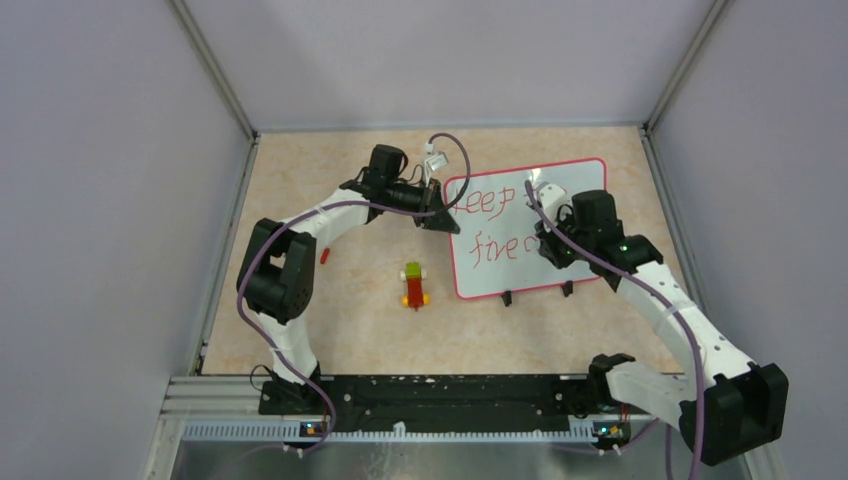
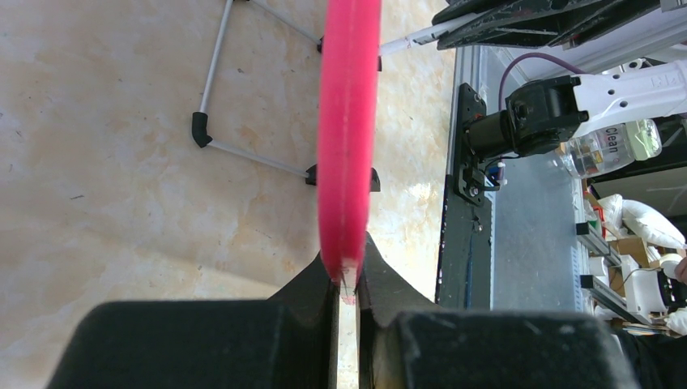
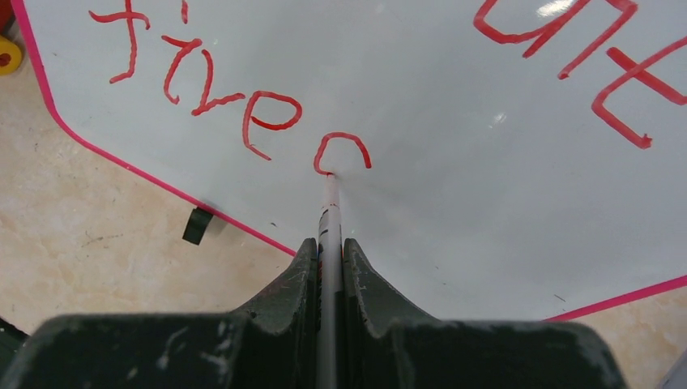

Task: Write a sentence on the whiteboard

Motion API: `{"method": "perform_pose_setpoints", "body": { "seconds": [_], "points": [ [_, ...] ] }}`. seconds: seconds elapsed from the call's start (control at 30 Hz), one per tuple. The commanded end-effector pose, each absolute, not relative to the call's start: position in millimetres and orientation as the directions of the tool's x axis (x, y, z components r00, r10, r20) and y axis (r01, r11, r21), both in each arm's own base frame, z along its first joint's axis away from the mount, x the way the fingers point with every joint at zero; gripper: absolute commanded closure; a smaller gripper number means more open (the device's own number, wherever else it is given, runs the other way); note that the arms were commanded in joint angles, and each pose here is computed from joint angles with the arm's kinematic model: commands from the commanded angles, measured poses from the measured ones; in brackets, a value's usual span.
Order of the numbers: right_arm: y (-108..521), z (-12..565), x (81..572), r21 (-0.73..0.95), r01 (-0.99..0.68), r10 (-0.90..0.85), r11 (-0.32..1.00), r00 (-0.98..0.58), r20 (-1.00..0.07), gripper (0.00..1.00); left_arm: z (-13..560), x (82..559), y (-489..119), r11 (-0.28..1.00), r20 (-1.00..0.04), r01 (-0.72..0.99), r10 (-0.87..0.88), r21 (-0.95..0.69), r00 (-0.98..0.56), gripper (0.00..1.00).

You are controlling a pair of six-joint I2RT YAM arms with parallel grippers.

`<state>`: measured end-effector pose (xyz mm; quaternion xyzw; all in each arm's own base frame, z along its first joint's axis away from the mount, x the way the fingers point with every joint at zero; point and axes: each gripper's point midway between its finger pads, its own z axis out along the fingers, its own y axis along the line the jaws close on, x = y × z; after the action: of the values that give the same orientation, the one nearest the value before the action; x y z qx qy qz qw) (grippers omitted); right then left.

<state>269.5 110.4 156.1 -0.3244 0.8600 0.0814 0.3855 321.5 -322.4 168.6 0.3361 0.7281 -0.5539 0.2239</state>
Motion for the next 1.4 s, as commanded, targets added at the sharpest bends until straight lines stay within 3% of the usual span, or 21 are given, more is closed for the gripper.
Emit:
{"method": "perform_pose_setpoints", "body": {
  "seconds": [0.0,0.53,1.03,1.37],
  "points": [
    [94.0,183.2,289.6,-0.184,-0.532,-0.459,0.826,-0.448,-0.767,1.0,182.7,322.4,-324.4,0.12,-0.746,0.779,0.23,-0.616,-0.625,1.0],
    [93.9,209.7,305.0,-0.178,-0.479,-0.4,0.86,-0.413,-0.818,1.0,182.9,321.6,-323.9,0.12,-0.747,0.78,0.231,-0.614,-0.623,1.0],
    [98.1,161.5,279.6,-0.133,-0.576,-0.468,0.806,-0.484,-0.739,1.0,181.7,322.5,-324.3,0.121,-0.746,0.779,0.231,-0.615,-0.624,1.0],
    [92.0,176.1,273.9,-0.17,-0.582,-0.497,0.795,-0.466,-0.732,1.0,181.1,322.4,-324.1,0.12,-0.746,0.78,0.232,-0.614,-0.624,1.0]
  ]
}}
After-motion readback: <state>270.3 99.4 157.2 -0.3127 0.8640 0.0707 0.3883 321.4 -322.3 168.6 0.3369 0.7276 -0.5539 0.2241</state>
